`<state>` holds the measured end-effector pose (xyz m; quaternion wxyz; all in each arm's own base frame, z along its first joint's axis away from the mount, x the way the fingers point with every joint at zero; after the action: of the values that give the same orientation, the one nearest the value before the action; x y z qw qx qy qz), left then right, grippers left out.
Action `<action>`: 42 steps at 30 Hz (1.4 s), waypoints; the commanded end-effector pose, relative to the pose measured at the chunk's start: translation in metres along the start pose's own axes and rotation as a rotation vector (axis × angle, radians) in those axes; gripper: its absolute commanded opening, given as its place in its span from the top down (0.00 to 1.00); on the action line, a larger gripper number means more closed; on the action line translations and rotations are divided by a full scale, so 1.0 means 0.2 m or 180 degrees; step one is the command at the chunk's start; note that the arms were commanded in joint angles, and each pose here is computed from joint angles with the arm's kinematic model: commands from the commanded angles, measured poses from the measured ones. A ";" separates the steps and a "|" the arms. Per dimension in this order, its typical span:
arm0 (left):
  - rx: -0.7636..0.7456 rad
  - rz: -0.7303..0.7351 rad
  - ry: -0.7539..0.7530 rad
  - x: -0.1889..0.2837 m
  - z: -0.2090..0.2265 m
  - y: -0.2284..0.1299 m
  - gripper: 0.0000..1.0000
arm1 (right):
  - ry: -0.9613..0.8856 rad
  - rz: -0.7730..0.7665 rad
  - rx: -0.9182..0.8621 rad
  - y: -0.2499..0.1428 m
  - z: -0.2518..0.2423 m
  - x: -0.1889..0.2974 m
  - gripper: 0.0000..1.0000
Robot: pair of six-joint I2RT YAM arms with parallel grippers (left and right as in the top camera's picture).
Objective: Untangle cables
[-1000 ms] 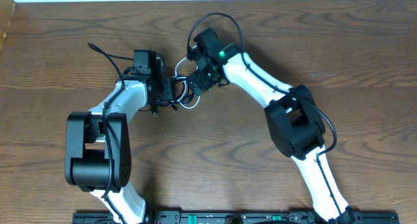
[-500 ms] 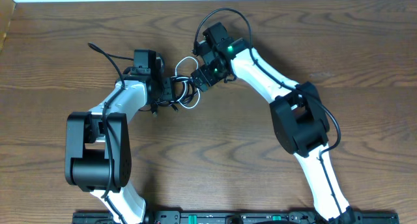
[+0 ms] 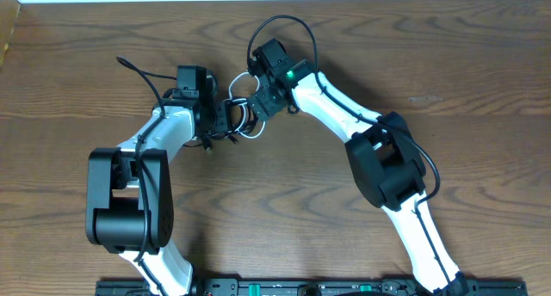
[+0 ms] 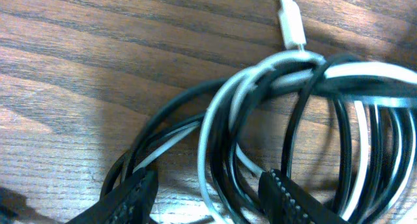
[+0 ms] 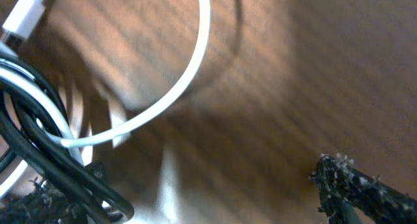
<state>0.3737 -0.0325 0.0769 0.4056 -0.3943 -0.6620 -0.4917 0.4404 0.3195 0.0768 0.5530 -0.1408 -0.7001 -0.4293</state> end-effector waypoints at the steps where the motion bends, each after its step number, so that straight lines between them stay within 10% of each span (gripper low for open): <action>1: 0.0017 0.0347 0.0013 -0.10 0.02 -0.12 0.51 | -0.0057 0.0204 -0.0040 -0.14 0.02 -0.22 0.05; 25: 0.0505 0.0064 0.1543 -0.07 0.24 -0.13 0.51 | -0.1288 0.0606 -0.0447 -0.28 -0.12 -0.25 0.11; 42: 0.1146 0.0132 0.1711 -0.03 0.47 -0.13 0.43 | -0.1705 0.0766 -0.0665 -0.31 -0.17 -0.18 0.14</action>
<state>0.3664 0.0061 0.0738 0.5458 -0.2323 -0.6584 -0.4634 0.4227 0.3327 0.0782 0.4619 -0.2640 -0.7036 -0.4710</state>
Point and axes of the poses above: each gripper's point midway between its finger pads, its own x axis back along the fingers, its own z axis along the line the jaws close on, y = z × x, the point moved 8 cm from there along x, back along the fingers, and after that the axes turned 4 degrees about x, right-handed, at the moved point
